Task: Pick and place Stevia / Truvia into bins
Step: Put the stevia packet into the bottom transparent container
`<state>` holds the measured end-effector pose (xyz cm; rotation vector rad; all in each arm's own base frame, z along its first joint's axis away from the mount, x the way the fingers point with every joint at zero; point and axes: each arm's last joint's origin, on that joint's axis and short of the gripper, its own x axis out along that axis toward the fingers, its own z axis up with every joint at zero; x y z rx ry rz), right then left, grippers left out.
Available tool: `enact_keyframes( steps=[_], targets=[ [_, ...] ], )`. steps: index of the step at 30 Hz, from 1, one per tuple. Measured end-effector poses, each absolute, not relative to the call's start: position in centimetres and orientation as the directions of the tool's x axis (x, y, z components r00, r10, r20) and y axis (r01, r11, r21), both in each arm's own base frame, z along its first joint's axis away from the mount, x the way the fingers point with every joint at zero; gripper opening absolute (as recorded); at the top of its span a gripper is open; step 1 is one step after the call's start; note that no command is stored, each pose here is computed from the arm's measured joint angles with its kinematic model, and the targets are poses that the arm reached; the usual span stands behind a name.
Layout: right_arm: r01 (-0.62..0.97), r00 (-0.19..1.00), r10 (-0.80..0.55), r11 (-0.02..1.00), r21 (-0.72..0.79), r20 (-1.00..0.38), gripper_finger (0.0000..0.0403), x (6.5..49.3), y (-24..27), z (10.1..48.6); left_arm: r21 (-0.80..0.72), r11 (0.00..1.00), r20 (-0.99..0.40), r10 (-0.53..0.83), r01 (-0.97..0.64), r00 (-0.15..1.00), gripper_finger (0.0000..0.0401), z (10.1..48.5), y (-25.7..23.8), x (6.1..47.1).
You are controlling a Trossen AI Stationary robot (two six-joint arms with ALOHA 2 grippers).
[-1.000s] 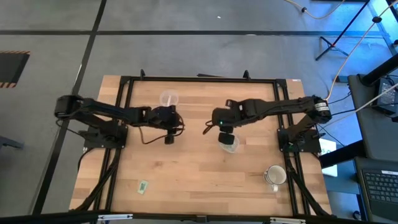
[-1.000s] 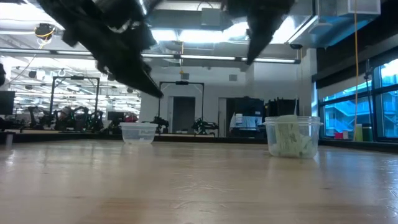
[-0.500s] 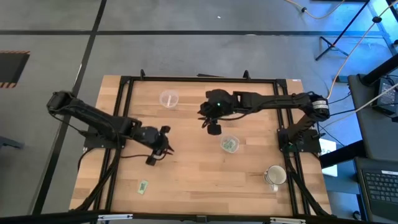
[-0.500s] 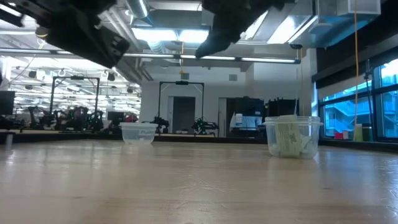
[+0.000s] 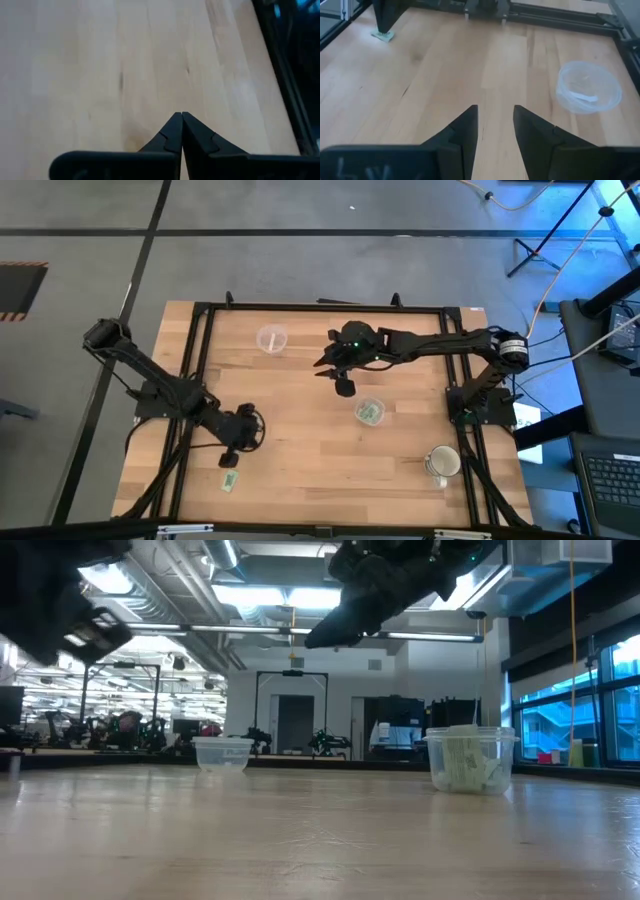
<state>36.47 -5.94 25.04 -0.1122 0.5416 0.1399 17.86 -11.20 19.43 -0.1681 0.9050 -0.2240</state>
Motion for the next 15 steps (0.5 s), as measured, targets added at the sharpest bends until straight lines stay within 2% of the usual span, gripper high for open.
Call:
enact_keyframes(
  steps=[4, 9, 15],
  targets=[
    [-0.162, 0.847, 0.103, 0.984, -0.069, -0.522, 0.0129, 36.5, -5.9, 25.0, -0.252, 0.958, -0.794, -0.285, 0.135, 0.536, 0.0001, 18.5, -12.8, 17.4],
    [-0.157, 0.846, 0.098, 0.985, -0.069, -0.525, 0.0129, 36.3, -6.2, 24.6, -0.296, 0.953, -0.853, -0.29, 0.055, 0.433, 0.0002, 17.8, -15.4, 17.5],
    [-0.123, 0.851, 0.08, 0.991, -0.049, -0.519, 0.0129, 35.9, -6.8, 23.8, -0.366, 0.925, -0.923, -0.347, -0.104, 0.165, 0.0002, 17.0, -18.4, 17.3]
  ],
)
